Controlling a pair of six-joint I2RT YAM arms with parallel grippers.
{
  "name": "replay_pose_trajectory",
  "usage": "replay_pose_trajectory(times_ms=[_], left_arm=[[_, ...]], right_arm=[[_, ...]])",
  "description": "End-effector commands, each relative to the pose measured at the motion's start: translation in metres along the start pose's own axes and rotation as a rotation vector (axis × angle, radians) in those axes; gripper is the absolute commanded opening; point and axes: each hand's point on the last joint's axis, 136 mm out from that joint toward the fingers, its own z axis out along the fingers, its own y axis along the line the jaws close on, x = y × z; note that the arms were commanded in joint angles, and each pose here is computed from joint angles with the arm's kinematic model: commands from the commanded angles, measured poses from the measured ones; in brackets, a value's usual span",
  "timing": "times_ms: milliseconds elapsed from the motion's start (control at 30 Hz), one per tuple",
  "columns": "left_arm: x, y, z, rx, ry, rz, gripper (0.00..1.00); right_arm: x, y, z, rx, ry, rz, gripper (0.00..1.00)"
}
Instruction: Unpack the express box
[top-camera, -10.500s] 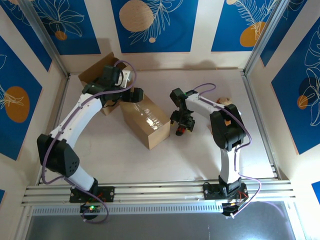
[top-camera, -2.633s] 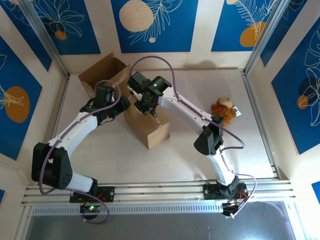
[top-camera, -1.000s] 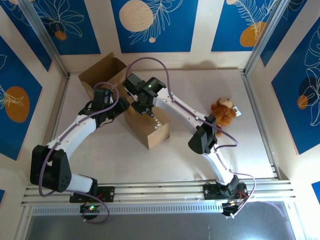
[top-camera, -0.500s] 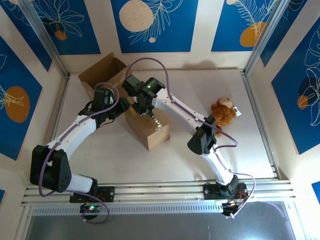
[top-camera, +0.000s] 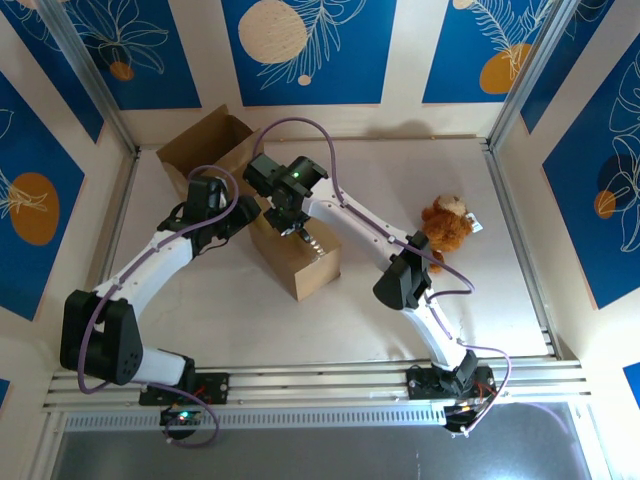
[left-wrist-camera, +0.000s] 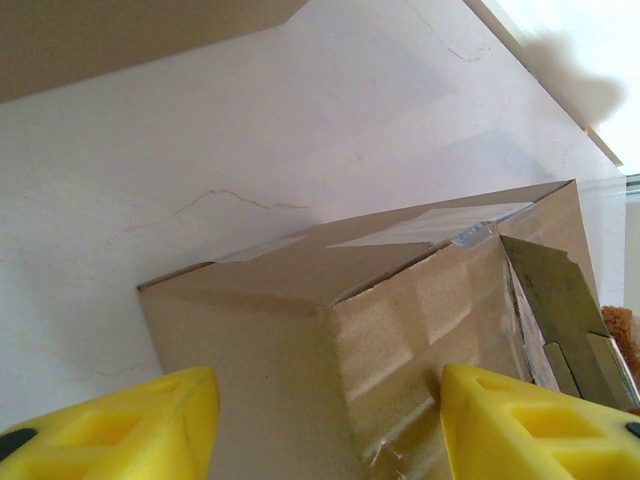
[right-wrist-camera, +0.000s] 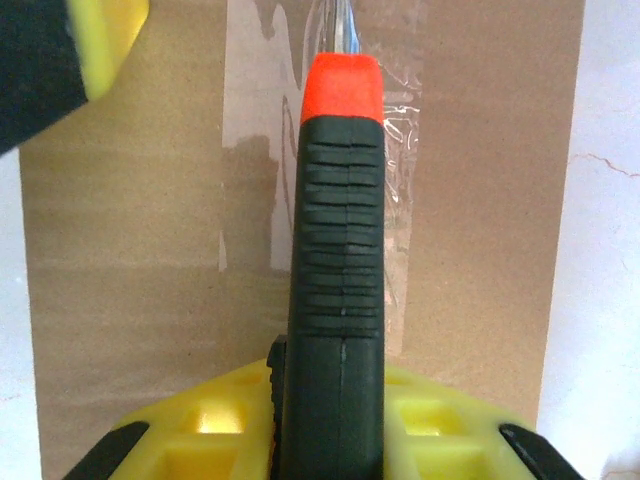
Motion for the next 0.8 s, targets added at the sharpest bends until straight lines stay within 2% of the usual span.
replay_pose_trajectory(times_ms=[0, 767], left_arm=[[0.01, 0.024, 0.002, -0.069, 0.034, -0.03, 0.59], [0.01, 0.027, 0.002, -0.07, 0.029, -0.038, 0.59]], right_arm=[[0.037, 0.001, 0.008, 0.023, 0.164, -0.025, 0.0], [0.069, 0.008, -0.003, -0.019, 0.296, -0.062, 0.0]])
